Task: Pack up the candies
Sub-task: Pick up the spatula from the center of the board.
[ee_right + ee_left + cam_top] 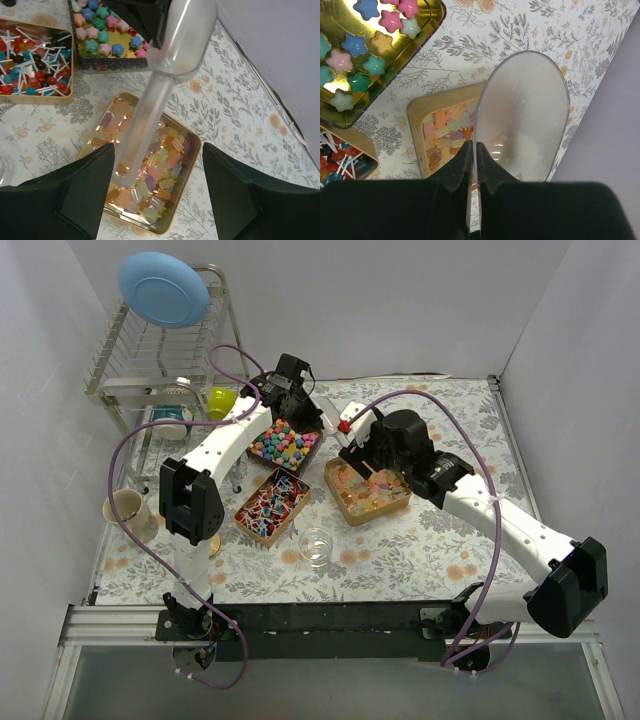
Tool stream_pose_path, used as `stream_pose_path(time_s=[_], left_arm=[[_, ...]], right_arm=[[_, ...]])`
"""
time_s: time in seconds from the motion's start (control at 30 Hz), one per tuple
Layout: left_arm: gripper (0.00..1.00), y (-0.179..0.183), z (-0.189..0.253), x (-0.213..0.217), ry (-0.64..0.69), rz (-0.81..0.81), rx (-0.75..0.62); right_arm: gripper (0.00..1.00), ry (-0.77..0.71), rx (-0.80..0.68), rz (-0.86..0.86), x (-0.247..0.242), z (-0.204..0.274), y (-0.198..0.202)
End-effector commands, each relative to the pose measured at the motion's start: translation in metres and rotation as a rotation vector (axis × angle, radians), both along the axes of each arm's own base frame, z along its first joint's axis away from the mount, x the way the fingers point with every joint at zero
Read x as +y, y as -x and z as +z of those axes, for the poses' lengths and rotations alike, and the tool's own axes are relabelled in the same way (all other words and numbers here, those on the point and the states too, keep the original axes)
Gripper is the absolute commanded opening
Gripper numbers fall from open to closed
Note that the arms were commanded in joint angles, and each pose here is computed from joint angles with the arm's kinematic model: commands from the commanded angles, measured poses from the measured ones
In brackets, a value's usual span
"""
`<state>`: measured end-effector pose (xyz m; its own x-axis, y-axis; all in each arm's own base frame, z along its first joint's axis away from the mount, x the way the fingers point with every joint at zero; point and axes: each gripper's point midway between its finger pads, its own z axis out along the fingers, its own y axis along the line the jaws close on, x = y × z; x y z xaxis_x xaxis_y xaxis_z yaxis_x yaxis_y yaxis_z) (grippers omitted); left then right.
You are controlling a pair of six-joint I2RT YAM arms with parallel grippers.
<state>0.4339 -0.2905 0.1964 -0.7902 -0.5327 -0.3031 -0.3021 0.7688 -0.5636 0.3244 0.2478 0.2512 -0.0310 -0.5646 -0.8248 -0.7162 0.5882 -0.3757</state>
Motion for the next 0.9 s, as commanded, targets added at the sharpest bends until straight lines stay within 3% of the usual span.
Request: stream_pose_path(time_s=[0.0,0.5,0.87], left_arm=[[0.0,0.011,0.038,-0.004,0.078,-0.013,-0.033],[0.0,0.019,0.041,0.002,0.092,-0.008,-0.021],[0.0,0.019,0.041,0.001,0.109,-0.017,-0.019]], right_arm=[[0.79,-0.024,-0.022,0.066,0.026,0.006,0.008],[0.74,0.078,-0.086,-0.087,0.025,-0.009,-0.026],[0.52,0.113,-0.059,-0.074,0.028,-0.028,-0.028]])
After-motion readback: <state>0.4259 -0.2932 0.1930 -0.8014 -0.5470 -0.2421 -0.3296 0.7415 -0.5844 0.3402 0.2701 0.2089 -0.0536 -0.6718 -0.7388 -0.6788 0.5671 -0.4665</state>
